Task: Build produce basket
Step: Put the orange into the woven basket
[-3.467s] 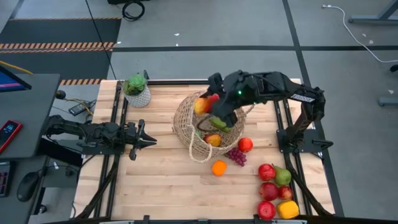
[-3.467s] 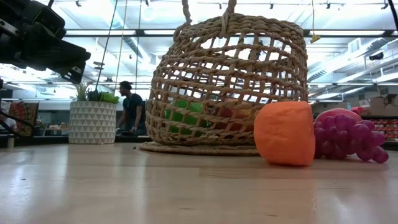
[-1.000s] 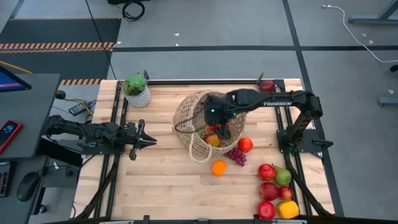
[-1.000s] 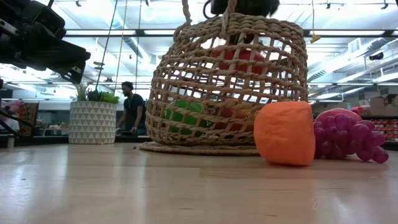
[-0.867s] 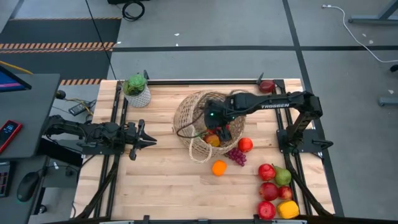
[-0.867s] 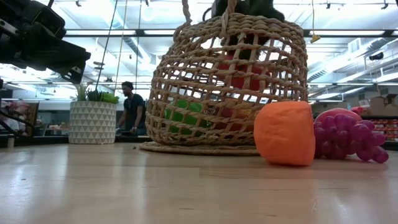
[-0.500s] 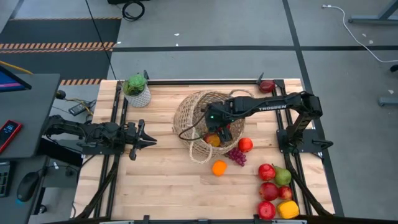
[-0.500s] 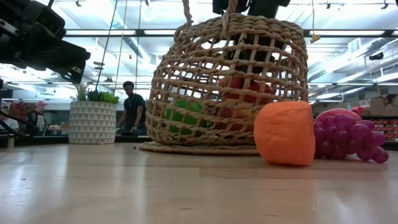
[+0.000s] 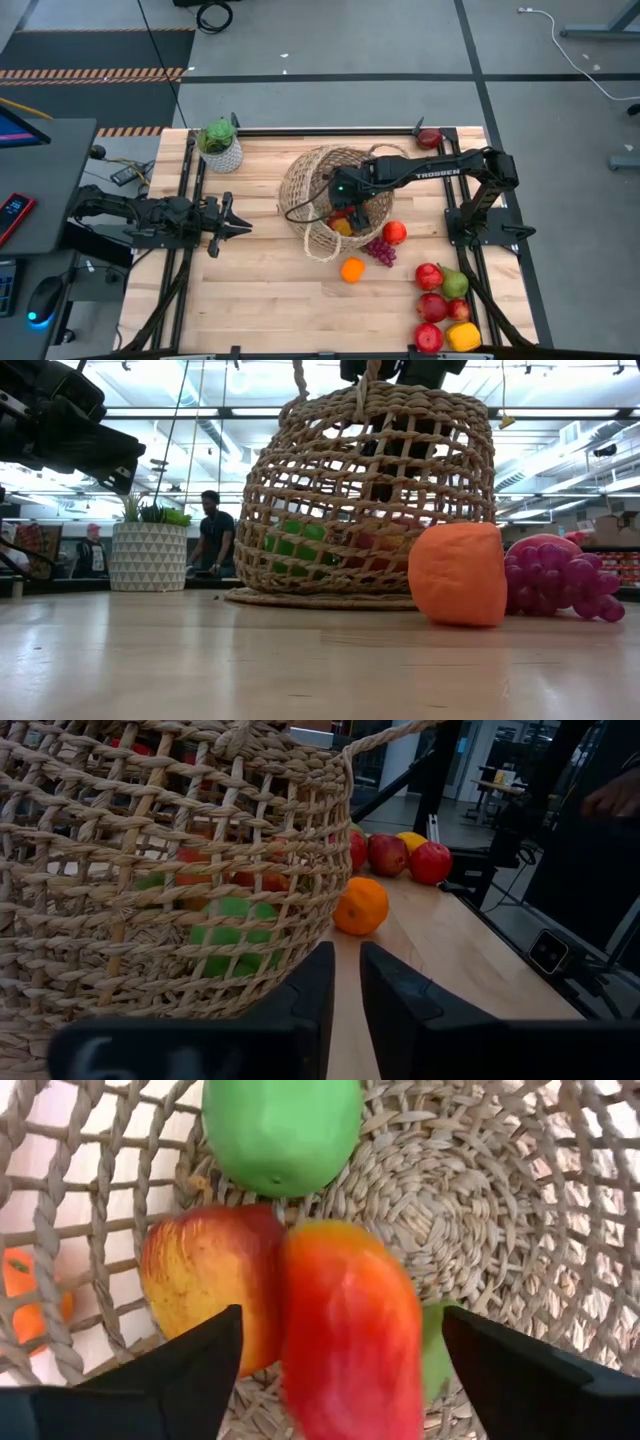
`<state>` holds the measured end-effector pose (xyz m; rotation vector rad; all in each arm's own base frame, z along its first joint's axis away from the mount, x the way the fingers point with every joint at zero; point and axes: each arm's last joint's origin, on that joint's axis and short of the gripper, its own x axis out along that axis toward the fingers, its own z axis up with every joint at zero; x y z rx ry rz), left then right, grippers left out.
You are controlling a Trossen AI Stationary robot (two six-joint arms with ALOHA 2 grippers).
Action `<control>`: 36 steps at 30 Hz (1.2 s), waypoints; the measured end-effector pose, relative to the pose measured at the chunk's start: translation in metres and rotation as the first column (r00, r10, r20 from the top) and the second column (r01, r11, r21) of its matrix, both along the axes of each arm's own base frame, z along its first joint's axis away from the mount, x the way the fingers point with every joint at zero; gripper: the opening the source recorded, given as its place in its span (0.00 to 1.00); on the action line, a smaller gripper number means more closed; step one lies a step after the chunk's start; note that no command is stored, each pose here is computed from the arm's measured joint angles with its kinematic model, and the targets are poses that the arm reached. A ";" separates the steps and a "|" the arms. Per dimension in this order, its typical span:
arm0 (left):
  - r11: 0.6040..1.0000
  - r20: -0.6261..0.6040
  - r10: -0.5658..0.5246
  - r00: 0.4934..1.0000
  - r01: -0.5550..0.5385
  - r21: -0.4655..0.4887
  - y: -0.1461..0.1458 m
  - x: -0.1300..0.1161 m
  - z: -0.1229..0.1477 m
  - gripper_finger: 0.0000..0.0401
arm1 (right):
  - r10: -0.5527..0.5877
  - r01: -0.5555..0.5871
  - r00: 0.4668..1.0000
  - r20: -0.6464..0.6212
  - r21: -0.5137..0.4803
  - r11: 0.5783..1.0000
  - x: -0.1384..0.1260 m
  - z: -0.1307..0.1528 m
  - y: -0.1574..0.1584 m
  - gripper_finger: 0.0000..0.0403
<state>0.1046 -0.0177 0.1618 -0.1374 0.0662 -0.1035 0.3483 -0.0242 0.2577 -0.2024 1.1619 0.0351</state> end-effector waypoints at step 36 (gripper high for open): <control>1.000 0.000 0.000 1.000 0.000 0.000 0.000 0.000 0.000 0.14 | -0.118 0.129 0.974 0.194 -0.046 0.991 -0.018 0.151 -0.001 0.94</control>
